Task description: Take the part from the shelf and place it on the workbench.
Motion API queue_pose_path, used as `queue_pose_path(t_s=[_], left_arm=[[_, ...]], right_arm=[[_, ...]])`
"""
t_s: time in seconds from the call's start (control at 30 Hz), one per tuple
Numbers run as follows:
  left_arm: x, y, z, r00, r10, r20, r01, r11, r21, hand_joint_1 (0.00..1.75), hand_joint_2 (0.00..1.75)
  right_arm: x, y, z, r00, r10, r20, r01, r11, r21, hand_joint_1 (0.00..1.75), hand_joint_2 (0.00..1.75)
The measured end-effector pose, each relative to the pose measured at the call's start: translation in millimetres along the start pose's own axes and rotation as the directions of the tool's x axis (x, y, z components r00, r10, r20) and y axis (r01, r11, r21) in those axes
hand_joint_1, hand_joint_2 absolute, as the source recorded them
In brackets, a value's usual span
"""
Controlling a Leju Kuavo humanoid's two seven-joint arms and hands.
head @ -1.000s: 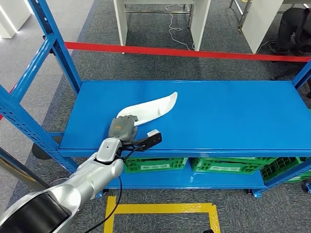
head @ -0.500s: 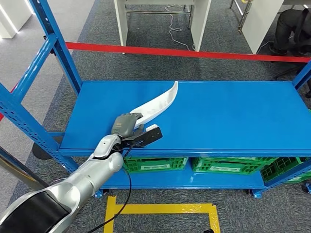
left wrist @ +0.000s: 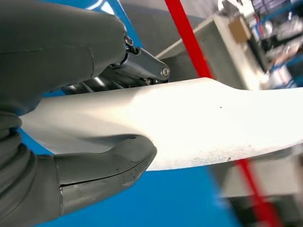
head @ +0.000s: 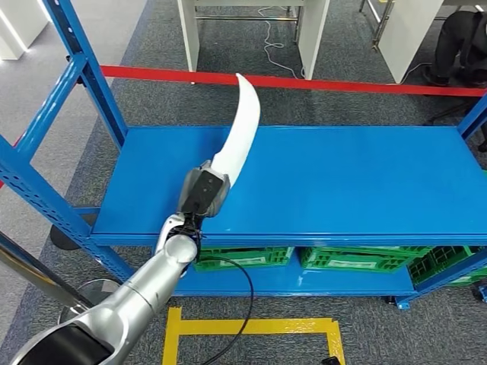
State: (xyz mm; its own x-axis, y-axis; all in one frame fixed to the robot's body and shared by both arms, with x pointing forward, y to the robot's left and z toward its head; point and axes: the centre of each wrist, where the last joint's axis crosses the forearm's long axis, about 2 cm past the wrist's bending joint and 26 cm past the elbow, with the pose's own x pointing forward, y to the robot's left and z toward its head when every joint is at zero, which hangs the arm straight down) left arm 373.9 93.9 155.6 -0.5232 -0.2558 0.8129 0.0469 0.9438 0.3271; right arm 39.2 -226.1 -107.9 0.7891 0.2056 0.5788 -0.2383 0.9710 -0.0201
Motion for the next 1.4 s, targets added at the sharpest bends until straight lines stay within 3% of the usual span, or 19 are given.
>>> queue_pose_path(t_s=[0.1, 0.27, 0.67, 1.07, 1.4], left_arm=[[10.7, 7.8, -0.5, 0.997, 0.06, 0.057, -0.067, 0.988, 0.136, 1.75, 1.75], [26.6, 28.4, 2.0, 0.982, 0.009, 0.189, -0.075, 0.936, 0.344, 1.75, 1.75], [61.2, 73.6, 7.5, 0.908, -0.154, 0.39, -0.062, 0.87, 0.489, 1.75, 1.75], [70.2, 82.2, 15.9, 0.889, -0.182, 0.419, -0.067, 0.855, 0.514, 1.75, 1.75], [70.1, 81.0, 16.7, 0.906, -0.154, 0.394, -0.076, 0.856, 0.511, 1.75, 1.75]], right_arm=[[1.1, 3.9, 0.1, 0.999, 0.007, 0.032, -0.006, 0.999, -0.033, 0.0, 0.0], [0.2, 6.8, 1.0, 0.999, -0.002, 0.048, 0.004, 0.999, -0.042, 0.0, 0.0], [-1.6, 8.0, 2.0, 0.999, -0.029, 0.036, 0.03, 0.999, -0.012, 0.0, 0.0], [-2.4, 10.0, 2.7, 1.0, -0.031, -0.002, 0.031, 0.999, 0.015, 0.0, 0.0], [0.2, 11.1, 1.8, 0.988, 0.012, -0.151, -0.022, 0.998, -0.062, 0.0, 0.0]])
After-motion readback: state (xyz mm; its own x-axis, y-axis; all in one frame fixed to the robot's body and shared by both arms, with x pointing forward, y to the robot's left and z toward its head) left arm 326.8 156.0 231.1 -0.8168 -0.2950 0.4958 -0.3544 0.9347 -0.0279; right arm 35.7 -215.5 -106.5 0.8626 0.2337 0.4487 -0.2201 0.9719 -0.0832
